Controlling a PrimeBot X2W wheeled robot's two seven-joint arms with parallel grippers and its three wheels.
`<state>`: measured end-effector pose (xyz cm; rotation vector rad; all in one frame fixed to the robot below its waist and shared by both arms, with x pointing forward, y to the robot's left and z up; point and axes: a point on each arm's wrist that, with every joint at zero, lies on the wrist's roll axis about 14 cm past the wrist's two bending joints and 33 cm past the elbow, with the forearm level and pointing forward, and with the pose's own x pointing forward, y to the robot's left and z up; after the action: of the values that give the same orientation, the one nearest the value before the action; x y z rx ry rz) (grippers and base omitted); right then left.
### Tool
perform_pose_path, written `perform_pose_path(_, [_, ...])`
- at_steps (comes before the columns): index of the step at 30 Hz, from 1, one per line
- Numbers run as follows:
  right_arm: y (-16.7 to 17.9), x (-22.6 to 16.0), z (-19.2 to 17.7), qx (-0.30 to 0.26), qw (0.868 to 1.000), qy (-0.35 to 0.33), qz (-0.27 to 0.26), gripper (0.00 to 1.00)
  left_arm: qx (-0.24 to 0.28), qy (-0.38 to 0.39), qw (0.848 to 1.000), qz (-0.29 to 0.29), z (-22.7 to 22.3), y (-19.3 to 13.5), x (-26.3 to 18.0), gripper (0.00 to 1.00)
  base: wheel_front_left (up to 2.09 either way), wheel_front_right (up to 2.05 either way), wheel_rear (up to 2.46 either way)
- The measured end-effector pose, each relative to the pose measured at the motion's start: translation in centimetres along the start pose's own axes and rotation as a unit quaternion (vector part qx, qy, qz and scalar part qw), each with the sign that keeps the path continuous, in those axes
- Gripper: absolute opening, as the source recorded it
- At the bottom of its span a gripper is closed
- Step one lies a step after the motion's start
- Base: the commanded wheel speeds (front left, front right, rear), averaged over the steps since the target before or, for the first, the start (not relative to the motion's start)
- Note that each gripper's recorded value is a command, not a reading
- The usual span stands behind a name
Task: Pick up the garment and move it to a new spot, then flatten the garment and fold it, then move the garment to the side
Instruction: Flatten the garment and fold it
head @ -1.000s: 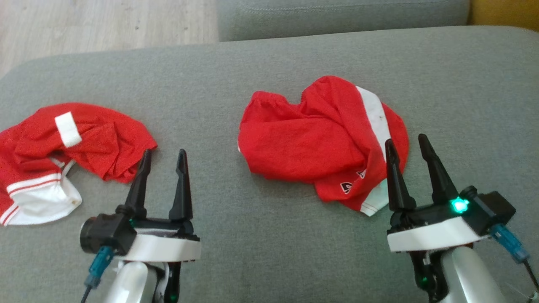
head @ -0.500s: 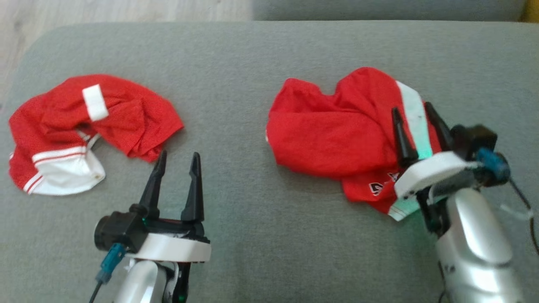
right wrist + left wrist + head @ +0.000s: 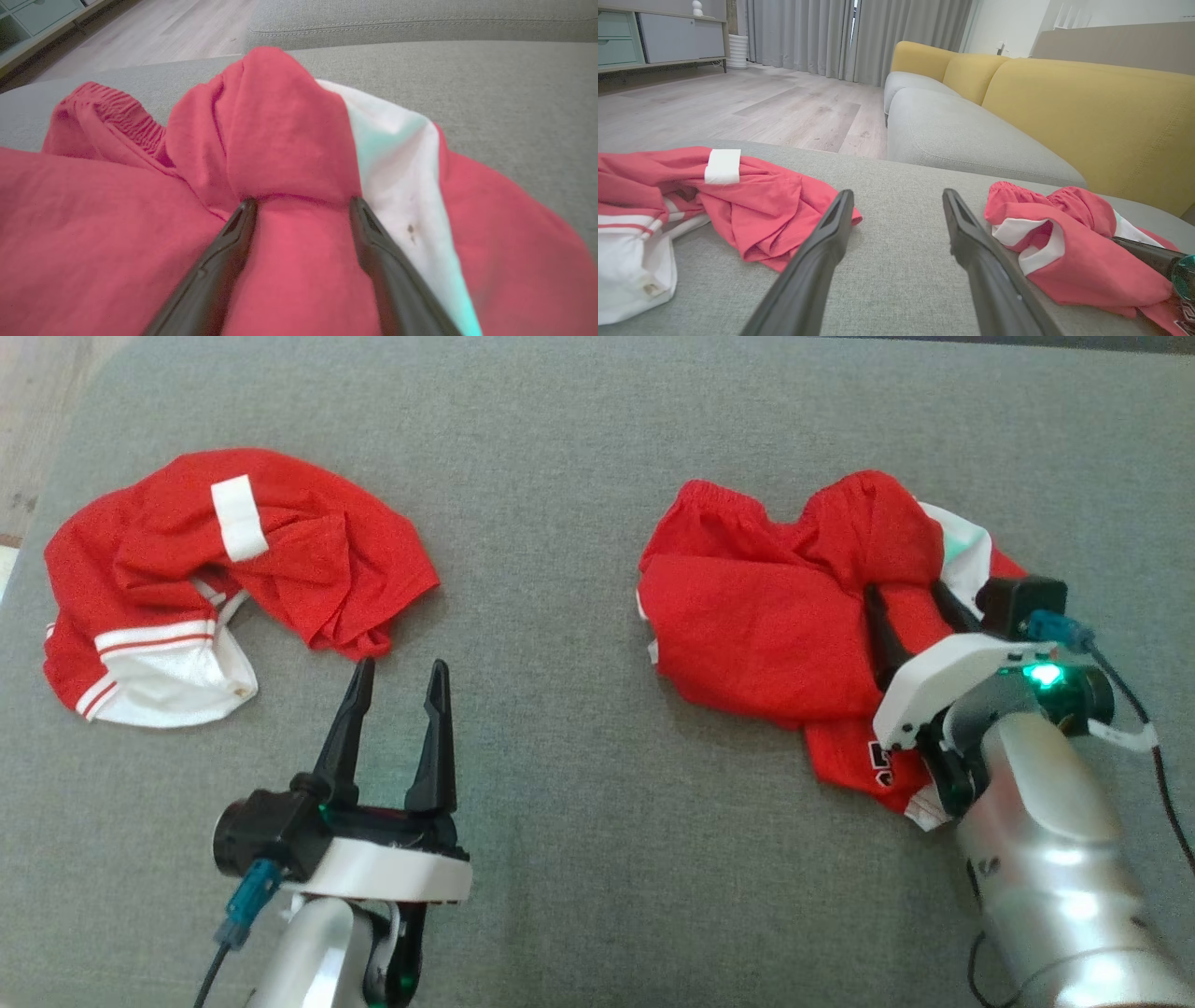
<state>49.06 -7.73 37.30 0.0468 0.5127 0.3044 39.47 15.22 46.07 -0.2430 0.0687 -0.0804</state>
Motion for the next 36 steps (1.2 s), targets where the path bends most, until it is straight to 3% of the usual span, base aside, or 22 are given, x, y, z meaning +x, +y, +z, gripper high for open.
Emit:
perform_pose_path(3, [-0.3,0.6,0.1,0.01,1.0,0.0,-0.004,1.0,0.0,0.003,1.0,0.003,-0.2,0.2,0.1,1.0,0.0,0.0,0.0])
perform_pose_path(4, [-0.5,1.0,0.5,0.016,1.0,-0.005,-0.008,0.0,0.0,0.002,1.0,0.002,-0.2,0.2,0.3,1.0,0.0,0.0,0.0])
perform_pose_path(9, [-1.5,0.7,1.8,0.003,0.998,-0.054,-0.022,0.0,-0.001,-0.001,1.0,0.0,0.0,0.0,0.4,1.0,0.0,0.0,0.0])
perform_pose_path(13, [-1.3,0.4,5.8,-0.042,0.992,-0.117,-0.019,0.0,-0.001,-0.01,1.0,0.0,0.7,-0.1,0.2,1.0,0.0,0.0,0.0])
perform_pose_path(21, [1.5,-0.1,16.1,-0.125,0.962,-0.244,0.001,0.0,-0.01,-0.029,0.999,0.02,2.1,0.9,-0.9,1.0,0.0,0.0,0.0])
perform_pose_path(28, [6.0,0.7,21.1,-0.179,0.941,-0.284,0.043,0.0,-0.013,-0.039,0.998,0.054,2.8,2.7,-2.3,1.0,0.0,0.0,0.0])
perform_pose_path(29, [6.7,0.9,21.5,-0.183,0.939,-0.286,0.051,0.28,-0.013,-0.039,0.997,0.059,2.8,2.9,-2.5,1.0,0.0,0.0,0.0])
perform_pose_path(30, [7.5,1.1,22.0,-0.192,0.936,-0.289,0.06,1.0,-0.016,-0.038,0.997,0.064,2.7,3.1,-2.6,1.0,0.0,0.0,0.0])
perform_pose_path(32, [8.4,1.5,22.2,-0.206,0.933,-0.285,0.071,1.0,-0.016,-0.035,0.997,0.067,2.6,3.3,-2.7,1.0,0.0,0.0,0.0])
perform_pose_path(36, [7.6,2.4,19.8,-0.209,0.945,-0.243,0.069,1.0,-0.017,-0.032,0.997,0.065,2.3,3.1,-2.4,1.0,0.0,0.0,0.0])
